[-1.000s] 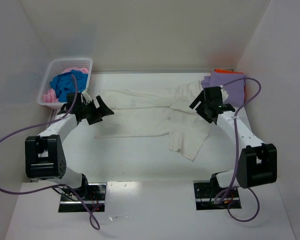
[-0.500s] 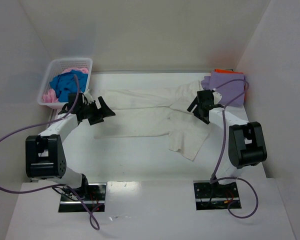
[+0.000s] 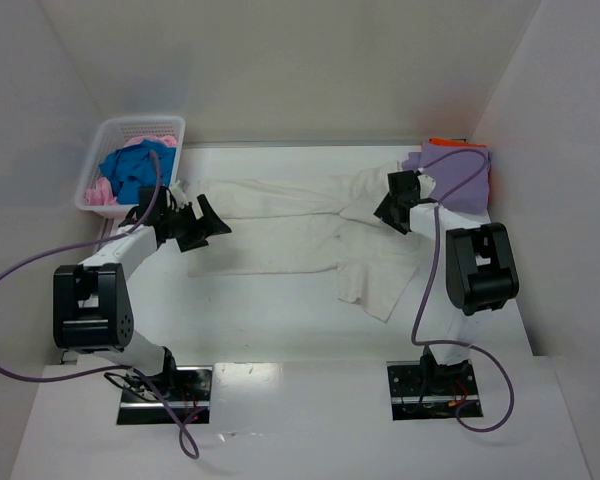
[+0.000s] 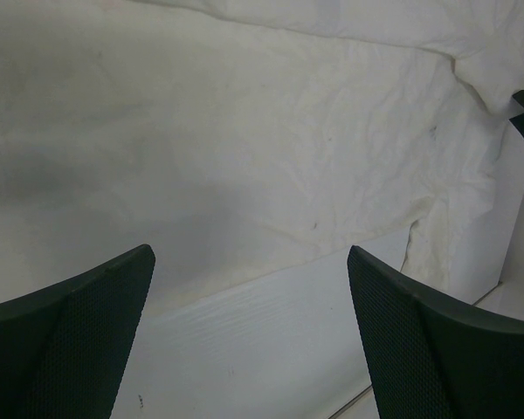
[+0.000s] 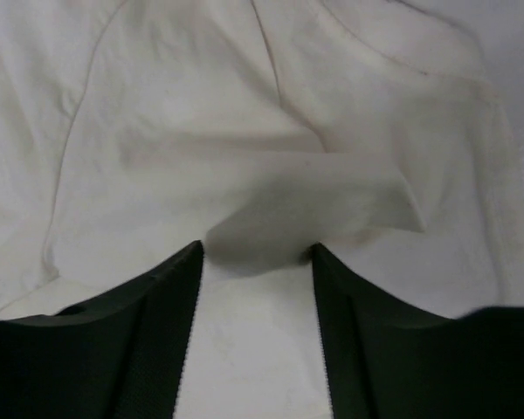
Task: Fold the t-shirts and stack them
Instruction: Fold the flattened tshirt in 1/3 of the way
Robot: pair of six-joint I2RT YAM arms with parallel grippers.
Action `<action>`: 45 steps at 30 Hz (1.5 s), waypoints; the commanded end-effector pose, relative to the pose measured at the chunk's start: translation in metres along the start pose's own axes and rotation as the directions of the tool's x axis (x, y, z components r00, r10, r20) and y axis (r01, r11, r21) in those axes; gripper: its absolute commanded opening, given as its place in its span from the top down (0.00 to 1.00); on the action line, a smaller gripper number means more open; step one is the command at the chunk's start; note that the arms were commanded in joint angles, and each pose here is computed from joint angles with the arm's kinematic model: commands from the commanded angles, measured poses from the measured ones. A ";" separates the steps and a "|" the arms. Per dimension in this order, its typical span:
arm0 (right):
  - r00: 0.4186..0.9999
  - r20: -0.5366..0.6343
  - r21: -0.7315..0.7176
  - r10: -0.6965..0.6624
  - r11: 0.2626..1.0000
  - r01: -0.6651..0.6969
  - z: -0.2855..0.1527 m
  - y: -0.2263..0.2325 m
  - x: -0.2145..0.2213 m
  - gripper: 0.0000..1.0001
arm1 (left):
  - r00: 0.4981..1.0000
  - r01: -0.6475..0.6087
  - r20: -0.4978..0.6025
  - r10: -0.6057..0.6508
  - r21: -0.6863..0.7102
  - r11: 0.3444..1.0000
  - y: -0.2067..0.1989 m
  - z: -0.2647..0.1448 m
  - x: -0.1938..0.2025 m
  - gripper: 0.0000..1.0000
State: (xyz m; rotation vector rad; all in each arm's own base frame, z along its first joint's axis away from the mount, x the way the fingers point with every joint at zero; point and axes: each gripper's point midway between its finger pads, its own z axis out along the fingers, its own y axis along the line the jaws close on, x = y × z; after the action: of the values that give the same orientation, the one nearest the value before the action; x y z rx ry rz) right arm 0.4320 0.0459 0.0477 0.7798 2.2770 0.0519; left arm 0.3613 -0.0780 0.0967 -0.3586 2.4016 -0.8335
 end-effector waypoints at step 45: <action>0.998 -0.044 -0.138 0.051 0.989 -0.056 -0.009 0.036 0.002 0.27 | 1.000 -0.027 0.001 0.027 0.026 0.999 -0.003 0.004 -0.010 0.01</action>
State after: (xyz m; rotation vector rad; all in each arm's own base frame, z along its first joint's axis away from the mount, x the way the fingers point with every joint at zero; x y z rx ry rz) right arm 0.4335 0.0796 0.0660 0.7293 2.2957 0.2952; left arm 0.3601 -0.0783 0.0883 -0.3729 2.4267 -0.8384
